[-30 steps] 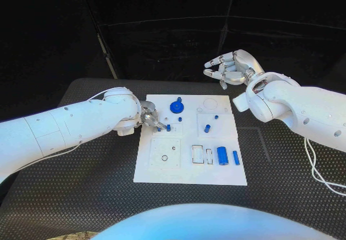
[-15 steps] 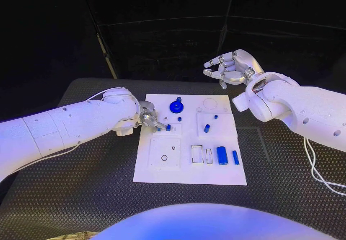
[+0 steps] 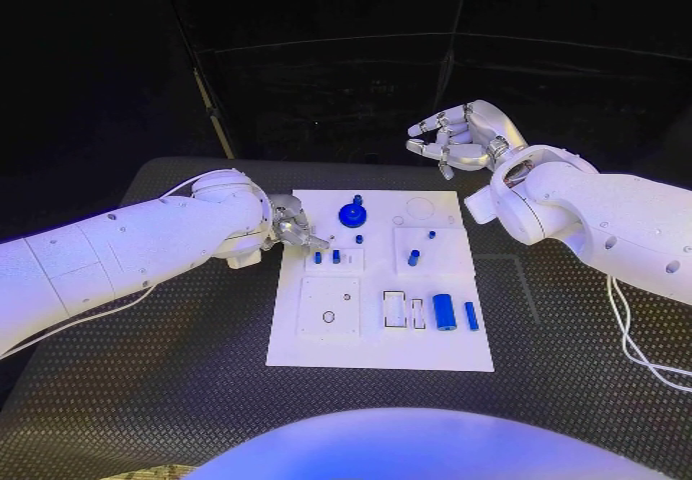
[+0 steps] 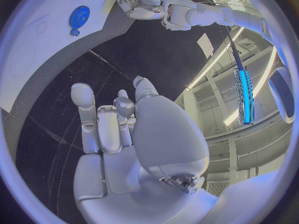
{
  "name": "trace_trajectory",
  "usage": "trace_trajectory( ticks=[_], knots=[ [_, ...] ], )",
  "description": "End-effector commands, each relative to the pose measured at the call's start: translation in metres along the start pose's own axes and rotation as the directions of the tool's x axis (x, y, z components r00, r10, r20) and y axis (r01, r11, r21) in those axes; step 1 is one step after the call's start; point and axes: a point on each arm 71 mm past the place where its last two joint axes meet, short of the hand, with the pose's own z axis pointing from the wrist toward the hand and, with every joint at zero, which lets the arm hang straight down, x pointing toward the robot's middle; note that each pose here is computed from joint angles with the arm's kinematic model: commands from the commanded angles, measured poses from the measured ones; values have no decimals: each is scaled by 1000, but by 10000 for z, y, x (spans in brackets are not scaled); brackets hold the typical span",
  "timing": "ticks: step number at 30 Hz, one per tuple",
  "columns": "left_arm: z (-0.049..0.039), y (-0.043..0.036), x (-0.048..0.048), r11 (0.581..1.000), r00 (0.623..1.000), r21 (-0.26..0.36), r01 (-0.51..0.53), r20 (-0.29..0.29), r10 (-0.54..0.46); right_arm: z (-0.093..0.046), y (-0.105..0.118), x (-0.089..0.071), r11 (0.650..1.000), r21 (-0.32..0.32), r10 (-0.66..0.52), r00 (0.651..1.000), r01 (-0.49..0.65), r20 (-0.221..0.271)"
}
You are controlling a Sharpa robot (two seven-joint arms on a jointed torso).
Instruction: Assemble the parts on the task board
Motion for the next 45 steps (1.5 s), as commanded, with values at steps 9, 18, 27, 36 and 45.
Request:
trace_trajectory(
  ticks=[9,18,27,36,45],
  knots=[
    [-111,-23,-187,985,984,68,160,71,-165,5,7,-2,1000,-8,1,1000,-1,-4],
    [-119,-274,-325,913,941,379,153,226,-252,8,3,0,1000,-5,1,1000,-1,-4],
    [-48,-587,-162,812,914,555,-179,400,-72,16,13,23,1000,-7,4,1000,-4,-10],
    [78,-697,-31,781,900,518,-349,418,125,23,29,49,1000,-10,7,1000,-8,-16],
    [179,-719,26,784,892,470,-406,389,228,28,35,62,1000,-13,9,1000,-9,-19]
  ],
)
